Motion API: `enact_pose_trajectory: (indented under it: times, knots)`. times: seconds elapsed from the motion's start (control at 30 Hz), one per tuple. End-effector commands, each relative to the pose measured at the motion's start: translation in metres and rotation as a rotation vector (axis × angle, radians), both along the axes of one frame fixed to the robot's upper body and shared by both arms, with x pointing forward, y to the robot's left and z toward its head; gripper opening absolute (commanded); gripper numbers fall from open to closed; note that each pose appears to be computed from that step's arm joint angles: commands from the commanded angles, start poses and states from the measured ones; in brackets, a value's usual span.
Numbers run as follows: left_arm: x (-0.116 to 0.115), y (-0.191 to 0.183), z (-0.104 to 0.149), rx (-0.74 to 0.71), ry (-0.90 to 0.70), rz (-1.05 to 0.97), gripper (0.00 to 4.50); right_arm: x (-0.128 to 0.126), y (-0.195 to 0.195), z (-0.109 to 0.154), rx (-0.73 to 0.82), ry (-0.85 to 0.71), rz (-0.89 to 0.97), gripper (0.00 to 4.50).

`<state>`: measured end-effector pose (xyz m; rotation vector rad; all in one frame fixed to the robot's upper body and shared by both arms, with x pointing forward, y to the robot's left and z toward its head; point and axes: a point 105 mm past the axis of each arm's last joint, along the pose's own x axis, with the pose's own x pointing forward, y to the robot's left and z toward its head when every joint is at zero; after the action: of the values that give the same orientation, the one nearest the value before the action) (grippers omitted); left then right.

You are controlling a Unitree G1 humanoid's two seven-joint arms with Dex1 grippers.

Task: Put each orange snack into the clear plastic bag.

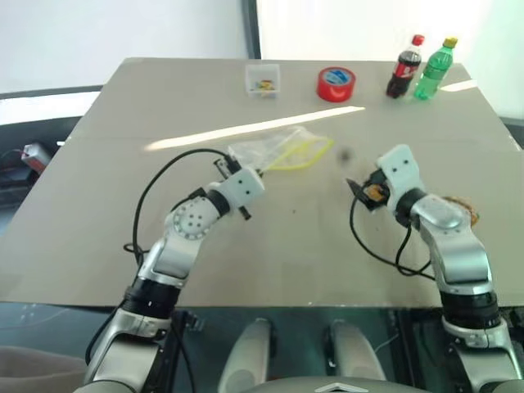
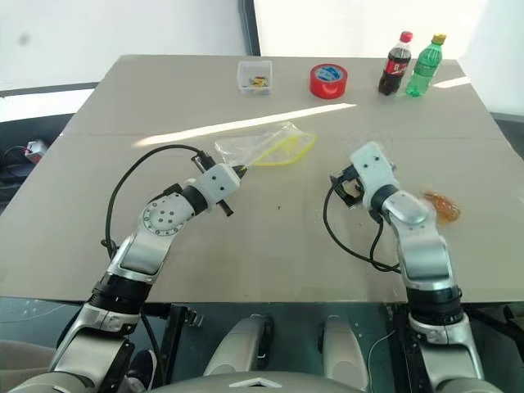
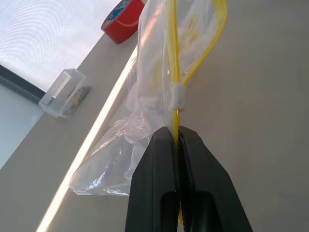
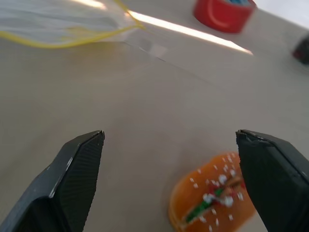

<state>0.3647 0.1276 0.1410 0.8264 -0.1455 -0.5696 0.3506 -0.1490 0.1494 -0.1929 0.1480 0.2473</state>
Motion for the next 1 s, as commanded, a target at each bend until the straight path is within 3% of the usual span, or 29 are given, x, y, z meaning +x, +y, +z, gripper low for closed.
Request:
enact_pose_trajectory:
  times: [0.03, 0.3, 0.6, 0.63, 0.67, 0.77, 0.8, 0.93, 1.0]
  knots:
    - [0.002, -0.001, 0.01, -0.017, -0.039, 0.0, 0.0, -0.001, -0.015, 0.005, 0.085, 0.006, -0.181, 4.45]
    - [0.0, -0.006, 0.01, -0.001, -0.039, -0.032, 0.0, 0.01, -0.022, -0.012, 0.125, 0.046, -0.347, 4.45]
    - [-0.001, -0.008, 0.01, 0.003, -0.041, -0.038, 0.0, 0.02, -0.023, -0.024, 0.114, 0.047, -0.376, 4.45]
    - [-0.001, -0.008, 0.01, 0.003, -0.041, -0.038, 0.0, 0.021, -0.024, -0.023, 0.112, 0.041, -0.377, 3.85]
    - [0.0, -0.008, 0.01, 0.004, -0.04, -0.039, 0.0, 0.022, -0.024, -0.022, 0.107, 0.032, -0.379, 3.75]
    - [0.0, -0.008, 0.01, 0.005, -0.039, -0.04, 0.0, 0.023, -0.026, -0.021, 0.102, 0.018, -0.381, 2.5]
    - [0.001, -0.009, 0.01, 0.005, -0.039, -0.041, 0.0, 0.023, -0.026, -0.02, 0.102, 0.015, -0.381, 1.86]
    - [0.001, -0.01, 0.009, 0.008, -0.038, -0.047, 0.0, 0.025, -0.023, -0.014, 0.079, -0.022, -0.34, 0.43]
    - [0.001, -0.011, 0.009, 0.008, -0.037, -0.05, 0.0, 0.025, -0.007, -0.001, 0.042, -0.089, -0.212, 0.43]
